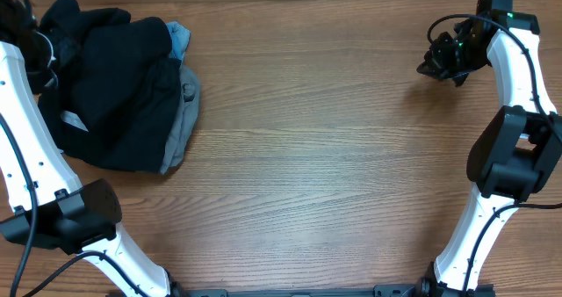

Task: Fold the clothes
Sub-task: 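Lower the folded black shirt onto the left stack with the left gripper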

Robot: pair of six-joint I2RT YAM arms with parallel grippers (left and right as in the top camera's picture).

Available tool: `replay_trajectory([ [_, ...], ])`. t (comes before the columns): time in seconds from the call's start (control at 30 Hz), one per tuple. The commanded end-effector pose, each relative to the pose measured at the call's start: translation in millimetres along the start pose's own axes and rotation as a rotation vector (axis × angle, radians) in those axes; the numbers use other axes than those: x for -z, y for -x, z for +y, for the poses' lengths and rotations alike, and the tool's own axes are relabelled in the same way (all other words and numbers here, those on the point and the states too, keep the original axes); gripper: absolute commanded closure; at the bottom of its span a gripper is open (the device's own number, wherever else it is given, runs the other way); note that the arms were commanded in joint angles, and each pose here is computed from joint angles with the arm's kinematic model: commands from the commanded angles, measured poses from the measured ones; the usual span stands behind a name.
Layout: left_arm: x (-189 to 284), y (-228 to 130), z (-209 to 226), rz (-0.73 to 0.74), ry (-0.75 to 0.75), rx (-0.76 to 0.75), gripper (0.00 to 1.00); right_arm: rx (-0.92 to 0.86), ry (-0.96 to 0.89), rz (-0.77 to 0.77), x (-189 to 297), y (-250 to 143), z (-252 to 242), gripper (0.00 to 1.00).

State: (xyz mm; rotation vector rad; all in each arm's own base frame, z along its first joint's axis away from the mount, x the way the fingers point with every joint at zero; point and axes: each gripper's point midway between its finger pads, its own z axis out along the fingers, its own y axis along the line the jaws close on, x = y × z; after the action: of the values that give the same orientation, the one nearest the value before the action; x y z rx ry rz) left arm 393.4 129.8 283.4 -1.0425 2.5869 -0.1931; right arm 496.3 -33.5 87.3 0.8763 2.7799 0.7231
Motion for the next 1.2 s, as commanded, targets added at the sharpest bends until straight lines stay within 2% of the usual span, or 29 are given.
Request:
replay_trajectory([
  [0.0, -13.3, -17.1, 12.4, 0.068, 0.062, 0.022, 0.96, 0.024, 0.029, -0.023, 13.0, 1.1, 15.4, 0.96],
  [0.2, -34.9, -33.5, 24.6, 0.161, 0.108, 0.049, 0.96, 0.015, 0.022, -0.007, 12.9, -2.8, 13.5, 0.96],
  [0.23, -36.5, -34.5, 27.4, 0.168, 0.115, 0.053, 0.85, 0.015, 0.022, -0.007, 12.9, -2.8, 13.5, 0.96],
  [0.27, -36.5, -34.4, 27.7, 0.168, 0.115, 0.053, 0.62, 0.015, 0.022, -0.007, 12.9, -2.8, 13.5, 0.96],
  [0.3, -35.8, -34.4, 27.7, 0.166, 0.115, 0.053, 0.10, 0.015, 0.022, -0.007, 12.9, -2.8, 13.5, 0.96],
  [0.33, -34.6, -34.1, 28.3, 0.162, 0.118, 0.052, 0.00, 0.015, 0.022, -0.007, 12.9, -2.8, 13.5, 0.96],
  [0.57, 7.1, -26.1, 48.2, 0.003, 0.218, 0.061, 0.00, 0.020, 0.023, -0.009, 12.9, -2.3, 13.7, 0.96],
  [0.67, 30.6, -30.0, 45.3, -0.051, 0.186, 0.058, 0.00, 0.022, 0.024, -0.013, 12.9, -1.3, 14.1, 0.96],
  [0.7, 40.0, -31.9, 44.2, -0.074, 0.175, 0.056, 0.09, 0.022, 0.024, -0.013, 12.9, -1.3, 14.1, 0.96],
  [0.73, 49.3, -32.9, 43.4, -0.100, 0.163, 0.055, 0.50, 0.022, 0.024, -0.013, 12.9, -1.3, 14.1, 0.96],
  [0.77, 55.2, -31.2, 41.8, -0.126, 0.151, 0.054, 0.82, 0.023, 0.025, -0.014, 12.9, -1.2, 14.2, 0.96],
  [0.8, 59.6, -28.5, 40.1, -0.152, 0.140, 0.053, 0.96, 0.024, 0.025, -0.015, 12.9, -0.8, 14.4, 0.96],
  [0.9, 55.1, -20.5, 36.0, -0.174, 0.134, 0.046, 0.96, 0.026, 0.028, -0.020, 13.0, 0.4, 15.0, 0.96],
  [1.17, -62.7, -34.6, 54.6, 0.041, 0.284, 0.017, 0.96, 0.024, 0.026, -0.016, 13.0, -0.5, 14.6, 0.96],
])
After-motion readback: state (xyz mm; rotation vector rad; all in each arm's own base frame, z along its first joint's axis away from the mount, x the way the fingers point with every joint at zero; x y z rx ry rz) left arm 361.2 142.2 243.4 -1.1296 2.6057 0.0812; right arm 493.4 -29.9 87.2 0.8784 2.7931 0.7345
